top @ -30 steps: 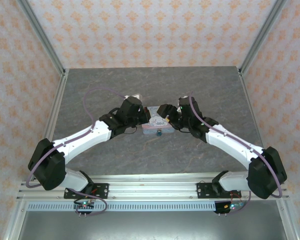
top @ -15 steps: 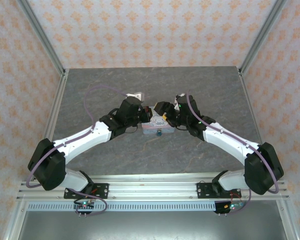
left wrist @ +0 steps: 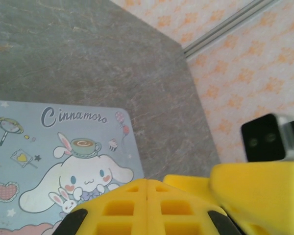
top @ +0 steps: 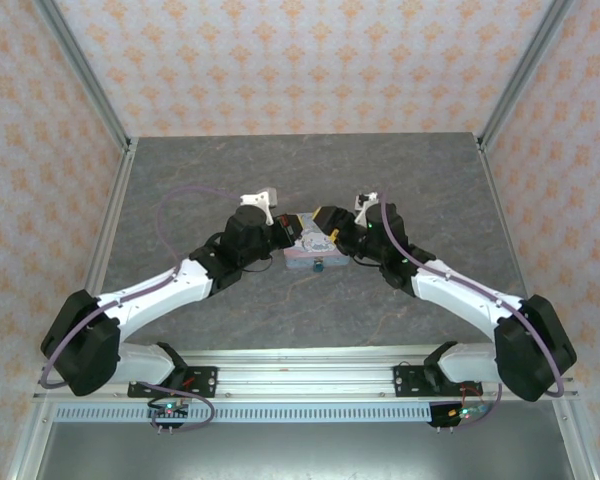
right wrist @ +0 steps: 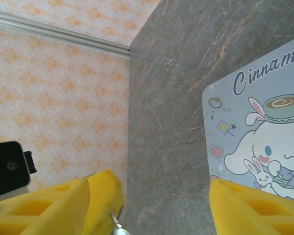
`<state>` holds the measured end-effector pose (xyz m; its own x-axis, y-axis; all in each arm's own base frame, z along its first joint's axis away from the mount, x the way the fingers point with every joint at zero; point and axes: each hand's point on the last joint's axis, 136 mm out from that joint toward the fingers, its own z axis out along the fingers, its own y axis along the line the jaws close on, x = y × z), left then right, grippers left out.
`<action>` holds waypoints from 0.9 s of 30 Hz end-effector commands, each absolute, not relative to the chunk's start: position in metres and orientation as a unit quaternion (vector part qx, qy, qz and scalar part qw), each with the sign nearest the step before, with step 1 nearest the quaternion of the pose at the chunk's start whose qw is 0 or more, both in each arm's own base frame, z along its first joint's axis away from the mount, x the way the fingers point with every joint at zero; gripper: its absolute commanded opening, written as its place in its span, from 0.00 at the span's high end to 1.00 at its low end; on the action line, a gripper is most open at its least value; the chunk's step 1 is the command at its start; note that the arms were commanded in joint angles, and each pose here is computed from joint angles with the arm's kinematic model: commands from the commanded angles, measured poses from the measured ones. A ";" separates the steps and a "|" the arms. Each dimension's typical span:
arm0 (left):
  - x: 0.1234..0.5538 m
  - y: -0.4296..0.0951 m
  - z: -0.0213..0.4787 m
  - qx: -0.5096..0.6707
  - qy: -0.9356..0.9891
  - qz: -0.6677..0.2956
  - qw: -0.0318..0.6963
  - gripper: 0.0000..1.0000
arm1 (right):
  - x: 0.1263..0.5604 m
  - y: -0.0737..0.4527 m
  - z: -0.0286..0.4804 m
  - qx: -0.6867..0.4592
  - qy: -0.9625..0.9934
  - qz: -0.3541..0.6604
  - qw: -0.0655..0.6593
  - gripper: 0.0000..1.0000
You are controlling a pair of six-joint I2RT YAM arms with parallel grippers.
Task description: Unlock the padlock with the key
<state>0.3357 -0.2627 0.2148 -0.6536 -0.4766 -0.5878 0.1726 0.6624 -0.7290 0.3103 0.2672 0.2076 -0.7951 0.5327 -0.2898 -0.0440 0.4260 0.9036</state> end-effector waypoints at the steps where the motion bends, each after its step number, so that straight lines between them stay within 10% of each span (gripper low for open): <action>1: 0.341 -0.259 0.250 -0.130 0.763 -0.453 0.442 1.00 | 0.312 0.268 0.240 0.134 0.753 0.560 0.318 0.36; 27: 0.368 -0.239 0.246 -0.318 0.652 -0.525 0.445 1.00 | 0.342 0.284 0.266 0.161 0.666 0.647 0.335 0.51</action>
